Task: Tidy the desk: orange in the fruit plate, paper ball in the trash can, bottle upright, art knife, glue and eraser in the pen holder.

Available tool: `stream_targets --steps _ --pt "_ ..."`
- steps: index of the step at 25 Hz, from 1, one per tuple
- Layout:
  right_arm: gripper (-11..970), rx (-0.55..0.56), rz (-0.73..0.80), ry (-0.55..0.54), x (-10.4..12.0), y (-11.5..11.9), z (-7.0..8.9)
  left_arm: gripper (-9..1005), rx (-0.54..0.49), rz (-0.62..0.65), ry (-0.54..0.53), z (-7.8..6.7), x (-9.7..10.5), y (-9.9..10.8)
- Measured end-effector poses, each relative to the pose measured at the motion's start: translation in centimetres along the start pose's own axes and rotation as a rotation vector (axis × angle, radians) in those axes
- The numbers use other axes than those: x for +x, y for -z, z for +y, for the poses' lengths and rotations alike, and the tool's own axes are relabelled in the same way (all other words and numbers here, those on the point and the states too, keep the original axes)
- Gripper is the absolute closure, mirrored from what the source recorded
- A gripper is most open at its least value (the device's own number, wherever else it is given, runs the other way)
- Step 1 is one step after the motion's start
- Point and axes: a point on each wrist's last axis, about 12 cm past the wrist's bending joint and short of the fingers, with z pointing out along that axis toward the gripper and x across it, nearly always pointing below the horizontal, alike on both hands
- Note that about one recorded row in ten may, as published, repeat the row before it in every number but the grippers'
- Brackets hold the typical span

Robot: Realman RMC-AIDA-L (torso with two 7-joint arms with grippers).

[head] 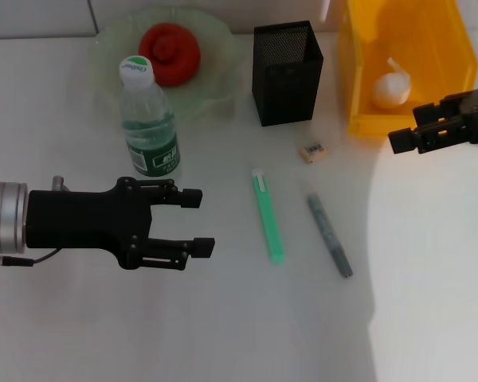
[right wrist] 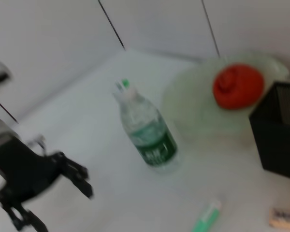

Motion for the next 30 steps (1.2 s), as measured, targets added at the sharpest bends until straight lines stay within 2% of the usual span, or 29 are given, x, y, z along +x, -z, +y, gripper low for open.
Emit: stream_targets --steps 6,7,9,11,12,13,17,22,30 --pt "116 0.117 0.327 0.105 -6.7 -5.2 2.5 213 0.002 0.033 0.008 -0.1 0.4 0.2" --pt "116 0.134 0.389 0.132 -7.9 -7.2 3.1 213 0.002 0.038 0.012 -0.1 0.5 0.3" --pt "116 0.142 0.409 0.142 -8.4 -7.9 3.2 213 -0.003 0.047 0.023 -0.2 0.8 0.7" --pt "116 0.158 0.437 0.164 -9.1 -9.6 3.4 213 -0.015 0.05 0.033 -0.2 1.1 1.1" --pt "116 0.167 0.462 0.183 -9.4 -11.3 3.5 213 -0.027 0.046 0.04 -0.3 1.3 1.4" --pt "116 0.167 0.462 0.183 -9.4 -11.3 3.5 213 -0.027 0.046 0.04 -0.3 1.3 1.4" --pt "116 0.179 0.496 0.188 -8.8 -14.7 2.9 213 -0.038 0.045 0.045 -0.4 1.5 1.6" --pt "116 0.18 0.497 0.183 -7.6 -17.7 2.5 213 -0.04 0.046 0.041 -0.3 1.5 1.6" --pt "116 0.196 0.429 0.208 -6.8 -20.3 2.7 213 -0.039 0.042 0.035 -0.4 1.6 1.3"
